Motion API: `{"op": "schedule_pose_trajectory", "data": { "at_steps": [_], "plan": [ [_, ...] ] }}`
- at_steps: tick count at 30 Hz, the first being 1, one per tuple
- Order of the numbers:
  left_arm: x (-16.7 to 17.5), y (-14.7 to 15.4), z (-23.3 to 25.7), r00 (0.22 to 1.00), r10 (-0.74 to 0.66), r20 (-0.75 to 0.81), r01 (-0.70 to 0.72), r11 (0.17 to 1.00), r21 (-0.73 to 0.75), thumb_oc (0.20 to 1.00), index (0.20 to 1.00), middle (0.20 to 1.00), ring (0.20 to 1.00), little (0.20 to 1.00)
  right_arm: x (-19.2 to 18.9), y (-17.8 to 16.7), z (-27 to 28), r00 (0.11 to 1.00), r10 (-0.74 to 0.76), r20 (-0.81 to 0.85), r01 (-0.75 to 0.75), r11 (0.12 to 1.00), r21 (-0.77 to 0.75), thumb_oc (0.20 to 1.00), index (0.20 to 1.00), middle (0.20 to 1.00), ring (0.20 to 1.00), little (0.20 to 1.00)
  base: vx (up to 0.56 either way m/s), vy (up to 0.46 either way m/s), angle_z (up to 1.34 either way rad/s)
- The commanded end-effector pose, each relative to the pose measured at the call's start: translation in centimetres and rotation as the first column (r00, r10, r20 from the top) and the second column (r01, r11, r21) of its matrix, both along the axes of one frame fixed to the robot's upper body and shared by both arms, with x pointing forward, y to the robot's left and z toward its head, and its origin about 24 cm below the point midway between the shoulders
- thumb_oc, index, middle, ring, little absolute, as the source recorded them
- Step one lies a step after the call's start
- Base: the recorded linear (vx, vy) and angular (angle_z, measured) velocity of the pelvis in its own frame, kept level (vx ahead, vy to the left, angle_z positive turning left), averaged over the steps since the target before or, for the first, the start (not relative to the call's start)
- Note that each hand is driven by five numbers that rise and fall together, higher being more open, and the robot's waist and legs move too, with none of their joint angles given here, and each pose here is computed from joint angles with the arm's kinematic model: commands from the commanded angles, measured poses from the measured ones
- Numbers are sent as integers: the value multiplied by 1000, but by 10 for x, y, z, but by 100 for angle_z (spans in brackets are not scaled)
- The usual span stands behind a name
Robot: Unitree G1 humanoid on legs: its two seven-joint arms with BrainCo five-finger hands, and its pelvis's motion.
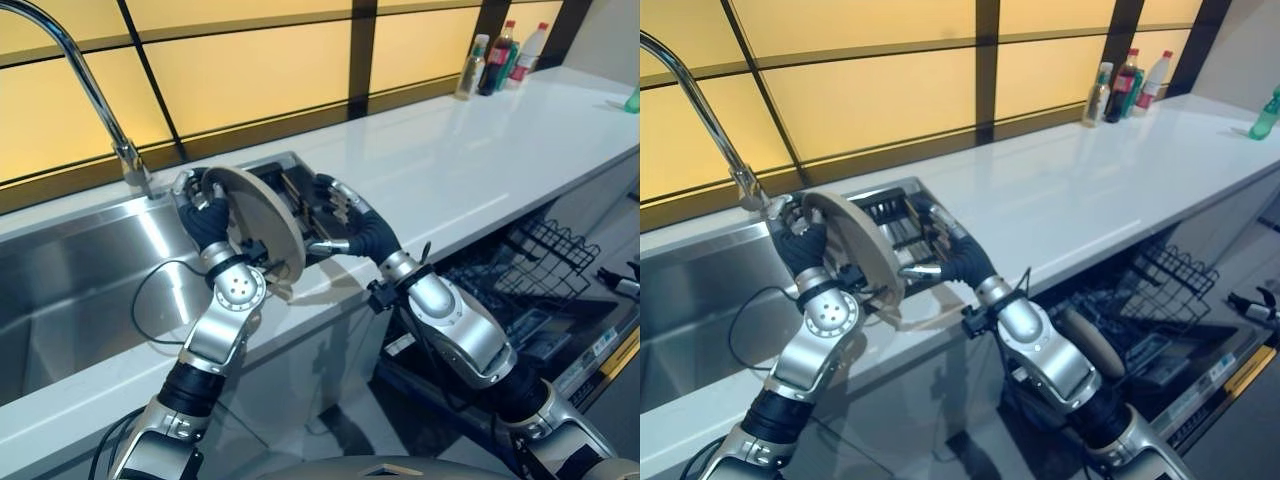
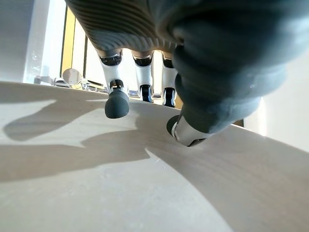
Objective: Pick up plates and place into dishwasher.
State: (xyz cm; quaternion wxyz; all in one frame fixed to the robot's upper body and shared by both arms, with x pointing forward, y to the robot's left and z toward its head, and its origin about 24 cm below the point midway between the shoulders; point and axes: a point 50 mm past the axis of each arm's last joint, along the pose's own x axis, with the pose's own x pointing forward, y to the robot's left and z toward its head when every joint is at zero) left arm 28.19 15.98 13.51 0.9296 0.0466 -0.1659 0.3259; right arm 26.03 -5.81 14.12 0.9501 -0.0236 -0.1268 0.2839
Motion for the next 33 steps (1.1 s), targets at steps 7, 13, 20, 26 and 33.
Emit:
{"op": "schedule_pose_trajectory", "data": {
  "at_steps": [7, 13, 20, 26, 33],
  "plan": [
    [21, -11, 26, 988, 112, 108, -140, 943, 301, 200, 200, 200, 200, 200, 2, 24, 19, 996, 89, 0, -88, 993, 81, 1000, 1000, 1000, 1000, 1000, 0, 0, 0],
    [25, -12, 18, 989, 123, 79, -144, 924, 355, 200, 200, 200, 200, 200, 2, 26, 12, 994, 107, -30, -104, 992, 78, 1000, 1000, 1000, 1000, 1000, 21, -2, 0],
    [26, -14, 9, 996, 81, 46, -91, 943, 320, 200, 200, 200, 200, 200, 3, 28, 2, 989, 121, -90, -113, 990, 90, 1000, 1000, 1000, 1000, 1000, 42, 5, -2],
    [22, -29, 9, 999, -32, 42, 19, 957, 290, 200, 200, 200, 200, 200, 4, 29, -4, 985, 106, -134, -89, 988, 129, 1000, 1000, 1000, 1000, 1000, 0, 0, 0],
    [17, -37, 12, 996, -66, 54, 46, 950, 308, 200, 200, 200, 200, 200, 7, 28, -6, 979, 91, -181, -64, 986, 153, 1000, 1000, 1000, 1000, 1000, -22, 31, 0]
  ]
}}
